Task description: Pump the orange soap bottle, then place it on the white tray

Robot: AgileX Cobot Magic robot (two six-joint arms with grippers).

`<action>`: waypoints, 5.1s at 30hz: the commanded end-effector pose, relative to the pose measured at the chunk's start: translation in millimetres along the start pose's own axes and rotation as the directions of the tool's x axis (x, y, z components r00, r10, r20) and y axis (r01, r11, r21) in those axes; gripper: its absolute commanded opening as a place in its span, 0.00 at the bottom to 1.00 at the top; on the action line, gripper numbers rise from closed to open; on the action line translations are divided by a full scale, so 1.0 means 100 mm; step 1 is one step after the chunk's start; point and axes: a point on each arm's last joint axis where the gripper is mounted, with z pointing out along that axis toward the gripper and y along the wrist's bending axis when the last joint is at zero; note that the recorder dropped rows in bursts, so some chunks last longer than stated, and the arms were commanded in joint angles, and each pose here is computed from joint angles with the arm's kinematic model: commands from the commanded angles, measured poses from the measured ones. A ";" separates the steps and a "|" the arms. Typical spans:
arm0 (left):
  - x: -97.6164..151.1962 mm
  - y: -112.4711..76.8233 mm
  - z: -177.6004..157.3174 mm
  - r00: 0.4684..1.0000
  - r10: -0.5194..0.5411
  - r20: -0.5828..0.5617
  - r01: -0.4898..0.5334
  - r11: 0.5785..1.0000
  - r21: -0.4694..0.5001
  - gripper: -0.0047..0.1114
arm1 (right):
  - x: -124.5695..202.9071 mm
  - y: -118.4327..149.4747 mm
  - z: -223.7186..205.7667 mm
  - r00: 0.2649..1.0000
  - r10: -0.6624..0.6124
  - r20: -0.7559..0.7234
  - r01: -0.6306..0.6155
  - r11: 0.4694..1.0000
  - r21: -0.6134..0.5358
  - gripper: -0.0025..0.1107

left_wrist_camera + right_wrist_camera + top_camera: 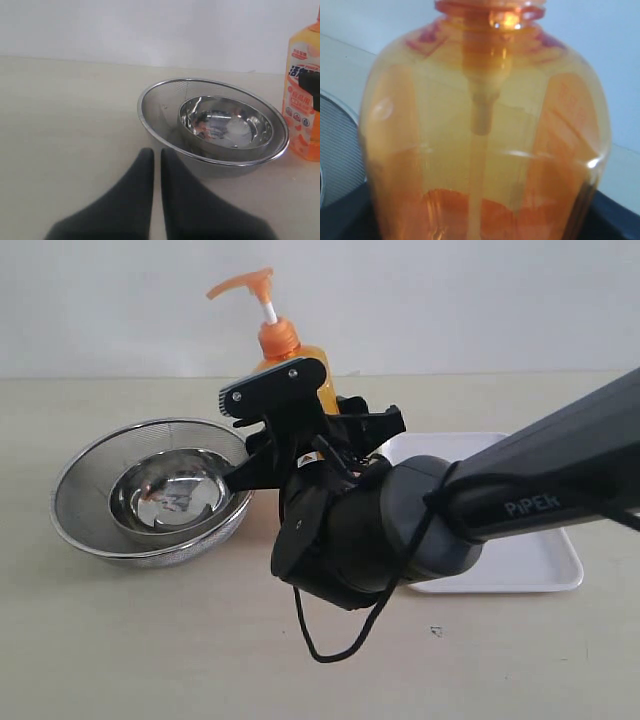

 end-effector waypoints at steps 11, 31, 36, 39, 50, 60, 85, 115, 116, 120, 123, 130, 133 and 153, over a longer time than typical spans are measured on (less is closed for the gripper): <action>0.00 0.00 0.00 1.000 0.009 0.007 -0.009 1.000 -0.004 0.08 | -0.05 0.03 0.01 0.999 -0.028 0.018 0.028 0.999 -0.030 0.02; 0.00 0.00 0.00 1.000 0.009 0.007 -0.009 1.000 -0.004 0.08 | -0.05 0.14 -0.10 0.994 -0.108 0.024 0.109 0.993 -0.050 0.02; 0.00 0.00 0.00 1.000 0.009 0.007 -0.009 1.000 -0.004 0.08 | -0.05 0.14 -0.10 0.994 -0.106 0.025 0.108 0.993 -0.050 0.02; 0.00 0.00 0.00 1.000 0.009 0.007 -0.009 1.000 -0.004 0.08 | -0.05 0.14 -0.10 0.994 -0.106 0.025 0.108 0.993 -0.050 0.02; 0.00 0.00 0.00 1.000 0.009 0.007 -0.009 1.000 -0.004 0.08 | -0.05 0.14 -0.10 0.996 -0.084 0.024 0.085 0.995 -0.051 0.02; 0.00 0.00 0.00 1.000 0.009 0.007 -0.009 1.000 -0.004 0.08 | -0.05 0.14 -0.10 0.998 -0.061 0.022 0.062 0.997 -0.051 0.02; 0.00 0.00 0.00 1.000 0.009 0.007 -0.009 1.000 -0.004 0.08 | -0.03 0.17 -0.10 0.977 -0.211 0.016 0.212 0.974 -0.078 0.02; 0.00 0.00 0.00 1.000 0.009 0.007 -0.009 1.000 -0.004 0.08 | 0.03 0.15 -0.10 0.997 0.047 -0.069 -0.050 0.997 -0.051 0.02; 0.00 0.00 0.00 1.000 0.009 0.007 -0.009 1.000 -0.004 0.08 | 0.04 0.14 -0.10 0.994 0.073 -0.078 -0.076 0.996 -0.039 0.02; 0.00 0.00 0.00 1.000 0.009 0.007 -0.009 1.000 -0.004 0.08 | 0.07 0.11 -0.10 0.981 0.158 -0.116 -0.158 0.987 0.007 0.02; 0.00 0.00 0.00 1.000 0.009 0.007 -0.009 1.000 -0.004 0.08 | 0.08 0.08 -0.10 0.976 0.182 -0.123 -0.178 0.983 0.038 0.02; 0.00 0.00 0.00 1.000 0.009 0.007 -0.009 1.000 -0.004 0.08 | 0.09 0.05 -0.10 0.972 0.204 -0.118 -0.197 0.978 0.071 0.02; 0.00 0.00 0.00 1.000 0.009 0.007 -0.009 1.000 -0.004 0.08 | 0.08 0.06 -0.10 0.971 0.207 -0.115 -0.200 0.977 0.070 0.02; 0.00 0.00 0.00 1.000 0.009 0.007 -0.009 1.000 -0.004 0.08 | 0.07 0.08 -0.10 0.986 -0.124 -0.113 0.126 0.992 0.005 0.02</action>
